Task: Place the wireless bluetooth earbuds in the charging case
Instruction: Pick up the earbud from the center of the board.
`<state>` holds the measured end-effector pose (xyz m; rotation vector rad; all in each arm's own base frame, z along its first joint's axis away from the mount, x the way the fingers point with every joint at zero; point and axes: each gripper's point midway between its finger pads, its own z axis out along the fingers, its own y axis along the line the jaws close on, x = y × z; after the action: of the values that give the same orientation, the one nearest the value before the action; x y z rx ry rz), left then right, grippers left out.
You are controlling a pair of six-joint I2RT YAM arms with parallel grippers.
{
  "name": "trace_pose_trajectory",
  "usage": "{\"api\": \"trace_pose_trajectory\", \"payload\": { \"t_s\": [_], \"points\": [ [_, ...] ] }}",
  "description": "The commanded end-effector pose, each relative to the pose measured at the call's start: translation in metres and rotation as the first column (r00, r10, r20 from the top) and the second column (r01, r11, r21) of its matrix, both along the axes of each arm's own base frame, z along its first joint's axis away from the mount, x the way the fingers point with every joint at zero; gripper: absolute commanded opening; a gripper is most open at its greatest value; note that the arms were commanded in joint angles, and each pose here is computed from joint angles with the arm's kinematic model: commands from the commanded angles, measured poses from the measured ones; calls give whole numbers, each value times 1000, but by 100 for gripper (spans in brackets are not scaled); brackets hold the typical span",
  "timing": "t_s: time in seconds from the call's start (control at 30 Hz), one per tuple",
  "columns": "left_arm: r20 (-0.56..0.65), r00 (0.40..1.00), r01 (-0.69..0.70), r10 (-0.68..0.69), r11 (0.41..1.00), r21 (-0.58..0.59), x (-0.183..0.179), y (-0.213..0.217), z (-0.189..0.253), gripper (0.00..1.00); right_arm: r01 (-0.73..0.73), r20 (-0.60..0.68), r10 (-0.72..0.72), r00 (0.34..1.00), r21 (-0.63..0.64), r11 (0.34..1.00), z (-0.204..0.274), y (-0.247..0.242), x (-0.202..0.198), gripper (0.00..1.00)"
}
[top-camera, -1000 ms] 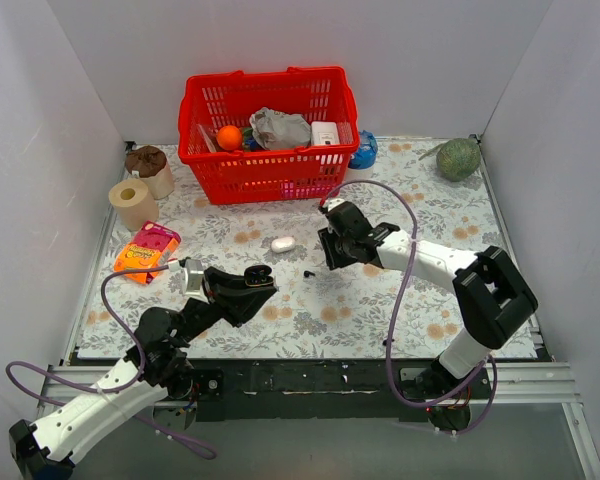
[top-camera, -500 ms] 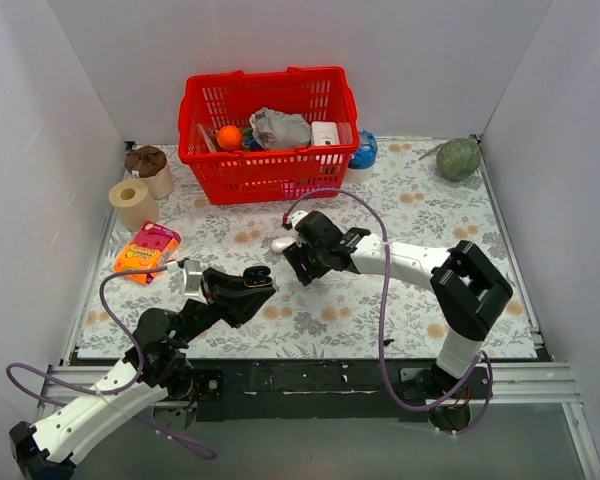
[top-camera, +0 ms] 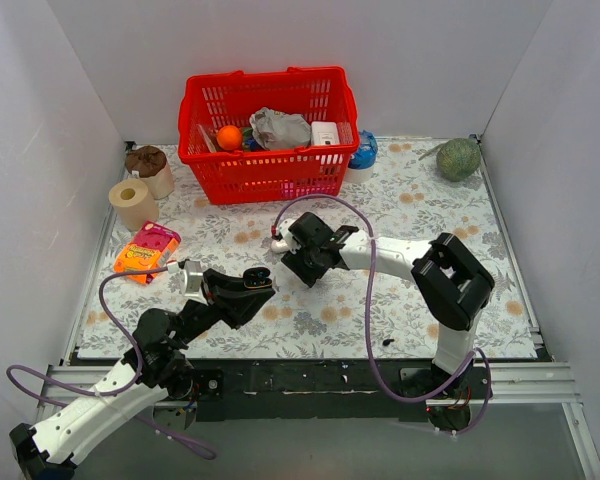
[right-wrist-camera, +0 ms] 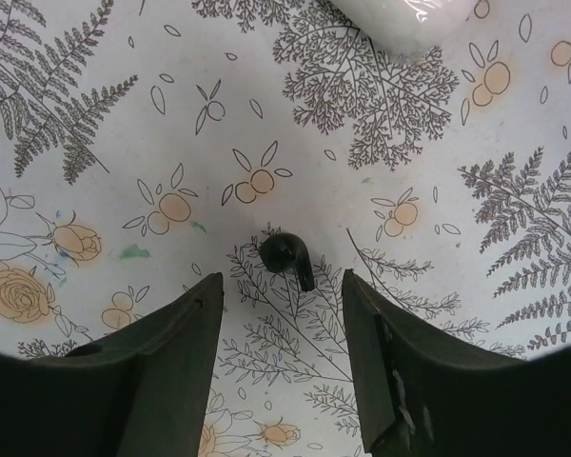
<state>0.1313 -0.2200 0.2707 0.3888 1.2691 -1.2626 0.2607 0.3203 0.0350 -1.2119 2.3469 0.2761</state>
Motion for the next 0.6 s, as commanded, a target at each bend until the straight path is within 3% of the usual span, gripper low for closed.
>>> {"api": "trace_pose_trajectory", "payload": {
  "t_s": [0.0, 0.57],
  "points": [
    [33, 999, -14, 14, 1000, -25, -1, 4, 20, 0, -94, 34, 93, 995, 33, 995, 14, 15, 5, 61],
    [21, 1000, -14, 14, 1000, -24, -1, 5, 17, 0, -131, 1, 131, 991, 5, 991, -7, 19, 5, 52]
  ]
}}
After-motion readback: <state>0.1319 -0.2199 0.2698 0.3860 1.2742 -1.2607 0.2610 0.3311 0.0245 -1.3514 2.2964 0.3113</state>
